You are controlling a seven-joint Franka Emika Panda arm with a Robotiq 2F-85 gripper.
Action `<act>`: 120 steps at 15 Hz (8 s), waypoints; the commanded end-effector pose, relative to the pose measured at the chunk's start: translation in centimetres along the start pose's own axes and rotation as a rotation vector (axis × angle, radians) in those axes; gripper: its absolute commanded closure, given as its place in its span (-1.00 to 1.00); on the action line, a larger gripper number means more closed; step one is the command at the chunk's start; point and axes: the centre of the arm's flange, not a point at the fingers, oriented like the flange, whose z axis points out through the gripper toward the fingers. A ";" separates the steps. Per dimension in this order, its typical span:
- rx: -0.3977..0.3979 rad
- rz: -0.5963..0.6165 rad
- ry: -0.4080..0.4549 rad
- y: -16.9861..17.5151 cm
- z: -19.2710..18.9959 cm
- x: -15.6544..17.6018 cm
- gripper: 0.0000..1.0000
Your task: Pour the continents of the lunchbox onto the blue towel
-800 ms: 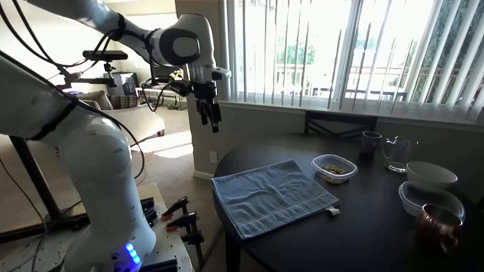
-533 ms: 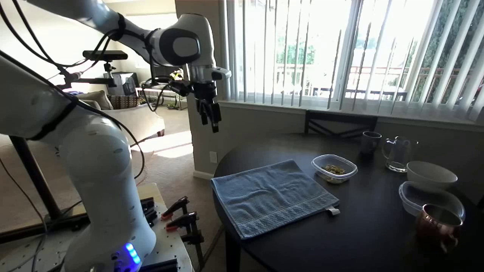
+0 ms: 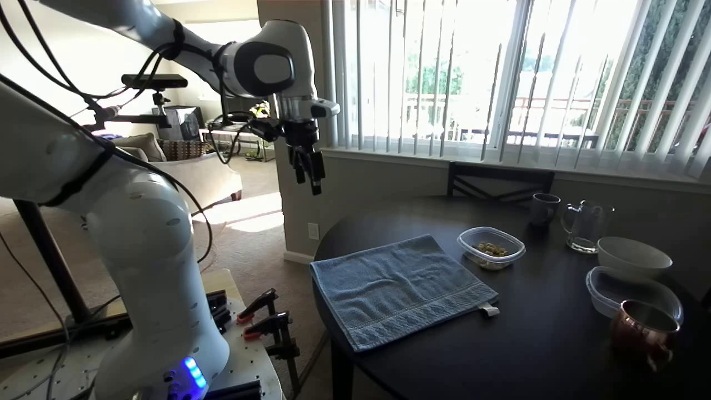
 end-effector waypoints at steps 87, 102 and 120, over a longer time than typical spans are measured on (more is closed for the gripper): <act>0.021 1.865 0.040 15.0 25.1 42.6 0.87; -0.208 1.942 0.219 14.6 14.1 41.0 0.87; -1.026 1.507 -0.215 8.9 16.9 33.2 0.86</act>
